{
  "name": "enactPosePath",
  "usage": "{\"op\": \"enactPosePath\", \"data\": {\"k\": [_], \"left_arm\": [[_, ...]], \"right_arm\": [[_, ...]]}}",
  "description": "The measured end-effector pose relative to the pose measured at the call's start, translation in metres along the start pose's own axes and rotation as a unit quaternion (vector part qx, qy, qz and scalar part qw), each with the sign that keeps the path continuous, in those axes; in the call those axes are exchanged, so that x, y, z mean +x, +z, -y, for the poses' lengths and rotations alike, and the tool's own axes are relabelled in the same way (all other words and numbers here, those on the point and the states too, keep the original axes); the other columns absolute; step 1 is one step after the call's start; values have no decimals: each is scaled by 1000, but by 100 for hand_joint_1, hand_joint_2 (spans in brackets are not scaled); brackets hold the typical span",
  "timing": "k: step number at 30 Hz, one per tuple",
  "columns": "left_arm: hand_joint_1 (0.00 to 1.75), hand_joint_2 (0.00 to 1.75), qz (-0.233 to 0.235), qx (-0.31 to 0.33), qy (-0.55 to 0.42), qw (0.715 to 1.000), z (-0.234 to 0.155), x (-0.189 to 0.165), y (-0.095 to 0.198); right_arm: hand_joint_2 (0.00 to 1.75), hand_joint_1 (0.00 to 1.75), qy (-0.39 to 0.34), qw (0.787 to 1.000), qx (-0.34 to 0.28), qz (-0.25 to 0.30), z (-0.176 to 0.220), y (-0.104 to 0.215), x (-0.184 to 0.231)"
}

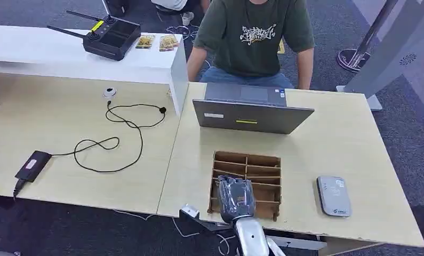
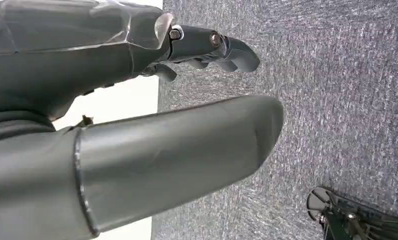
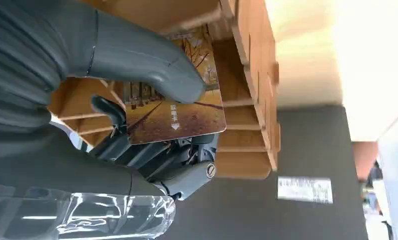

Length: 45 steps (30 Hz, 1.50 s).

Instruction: Pass the card to the sensor for recognition and then transmit it.

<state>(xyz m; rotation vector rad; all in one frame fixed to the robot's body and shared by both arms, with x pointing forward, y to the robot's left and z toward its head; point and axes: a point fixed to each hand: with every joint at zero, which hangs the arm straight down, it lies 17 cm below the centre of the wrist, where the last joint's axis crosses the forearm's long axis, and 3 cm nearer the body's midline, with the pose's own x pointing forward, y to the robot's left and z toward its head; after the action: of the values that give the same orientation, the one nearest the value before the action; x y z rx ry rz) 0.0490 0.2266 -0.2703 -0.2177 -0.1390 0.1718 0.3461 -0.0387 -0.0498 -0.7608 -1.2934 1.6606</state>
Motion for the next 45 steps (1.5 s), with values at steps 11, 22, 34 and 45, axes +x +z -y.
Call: {"op": "enactPosePath", "data": {"k": [11, 22, 34, 45], "left_arm": [[0, 0, 5, -1, 3, 1000, -1, 1, 0], [0, 0, 7, -4, 4, 1000, -3, 1, 1], [0, 0, 2, -2, -1, 1000, -7, 0, 2], [0, 0, 0, 1, -1, 1000, -8, -1, 1]], "right_arm": [[175, 175, -63, 989, -133, -11, 82, -2, 5], [175, 175, -109, 973, -202, -34, 124, 9, -10], [175, 175, -173, 942, -252, -137, 138, 29, -72], [175, 175, -196, 906, -275, -254, 124, 62, -151]]}}
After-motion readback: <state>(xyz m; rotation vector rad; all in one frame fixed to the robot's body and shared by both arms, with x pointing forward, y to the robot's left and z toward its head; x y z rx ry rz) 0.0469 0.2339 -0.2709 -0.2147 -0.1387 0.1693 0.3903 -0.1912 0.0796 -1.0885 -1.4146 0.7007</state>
